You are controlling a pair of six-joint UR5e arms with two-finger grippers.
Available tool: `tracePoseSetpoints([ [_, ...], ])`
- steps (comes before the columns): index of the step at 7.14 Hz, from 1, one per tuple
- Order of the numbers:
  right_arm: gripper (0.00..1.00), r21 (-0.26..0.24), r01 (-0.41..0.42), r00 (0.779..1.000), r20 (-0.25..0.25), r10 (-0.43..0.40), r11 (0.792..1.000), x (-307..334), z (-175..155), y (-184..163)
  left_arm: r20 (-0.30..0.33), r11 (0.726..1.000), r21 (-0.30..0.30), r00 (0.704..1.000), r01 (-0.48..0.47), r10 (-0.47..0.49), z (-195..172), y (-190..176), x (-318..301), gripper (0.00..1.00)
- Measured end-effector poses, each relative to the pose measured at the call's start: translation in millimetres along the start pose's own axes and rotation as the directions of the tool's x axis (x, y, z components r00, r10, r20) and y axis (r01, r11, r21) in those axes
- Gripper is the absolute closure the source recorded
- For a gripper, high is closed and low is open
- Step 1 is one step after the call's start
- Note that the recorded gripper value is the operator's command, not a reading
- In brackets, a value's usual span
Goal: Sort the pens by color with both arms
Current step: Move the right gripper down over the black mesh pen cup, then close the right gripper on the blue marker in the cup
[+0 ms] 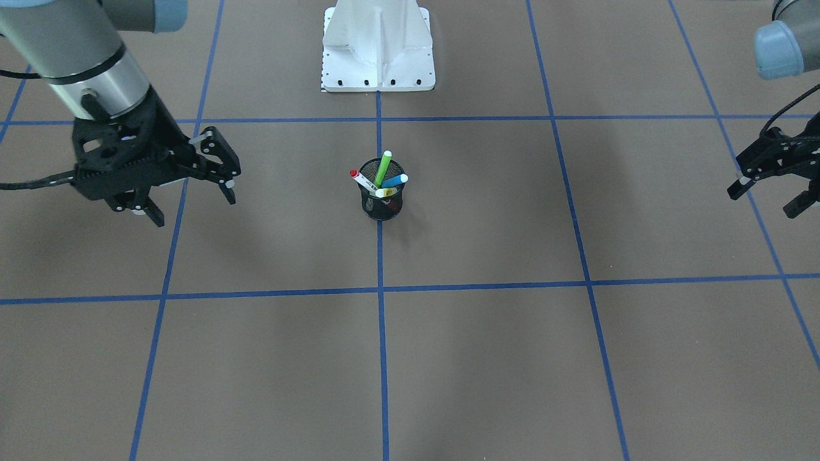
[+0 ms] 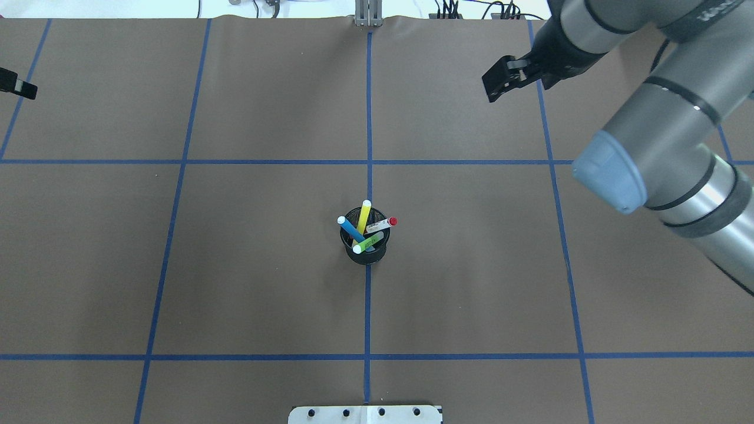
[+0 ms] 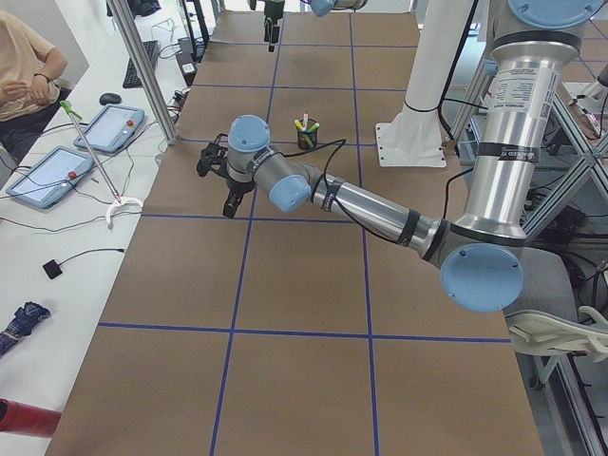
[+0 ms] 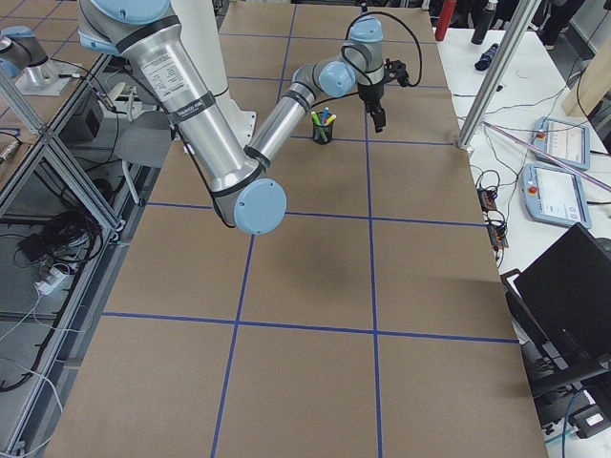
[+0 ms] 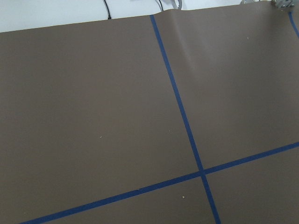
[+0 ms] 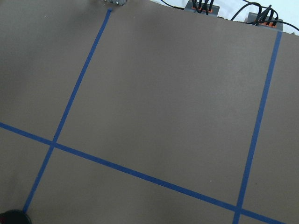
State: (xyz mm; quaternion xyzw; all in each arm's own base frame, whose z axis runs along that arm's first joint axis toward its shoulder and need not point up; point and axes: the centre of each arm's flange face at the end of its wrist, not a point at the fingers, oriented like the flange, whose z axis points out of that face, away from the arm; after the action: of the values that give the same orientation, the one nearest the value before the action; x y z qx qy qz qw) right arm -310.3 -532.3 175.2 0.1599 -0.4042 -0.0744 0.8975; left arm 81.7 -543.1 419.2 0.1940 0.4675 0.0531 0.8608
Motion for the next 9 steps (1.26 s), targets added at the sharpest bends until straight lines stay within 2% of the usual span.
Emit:
tracePoseSetpoints([
  [2, 0.02, -0.075, -0.092, 0.995, -0.047, 0.089, 0.993, -101.8, 16.2, -3.4, -0.002, 1.0, -0.003, 1.0, -0.002, 0.002, 1.9, 0.3, 1.5, 0.0],
  [4, 0.07, -0.15, -0.187, 0.98, -0.098, 0.174, 0.971, -192.0, 43.6, -22.0, -0.003, 1.0, -0.006, 1.0, -0.003, 0.003, 3.3, 1.2, 2.0, 0.0],
  [5, 0.09, -0.187, -0.212, 0.973, -0.132, 0.189, 0.959, -228.7, 61.1, -34.0, -0.003, 1.0, -0.006, 1.0, -0.004, 0.004, 3.5, 1.6, 2.1, 0.0],
  [6, 0.18, -0.226, -0.222, 0.968, -0.169, 0.186, 0.949, -257.5, 76.2, -36.2, -0.005, 1.0, -0.005, 1.0, -0.006, 0.006, 3.5, 1.8, 2.7, 0.0],
  [9, 0.32, -0.33, -0.237, 0.951, -0.27, 0.149, 0.914, -302.2, 102.6, -7.8, -0.007, 1.0, -0.004, 1.0, -0.009, 0.009, 3.0, 1.9, 3.6, 0.0],
])
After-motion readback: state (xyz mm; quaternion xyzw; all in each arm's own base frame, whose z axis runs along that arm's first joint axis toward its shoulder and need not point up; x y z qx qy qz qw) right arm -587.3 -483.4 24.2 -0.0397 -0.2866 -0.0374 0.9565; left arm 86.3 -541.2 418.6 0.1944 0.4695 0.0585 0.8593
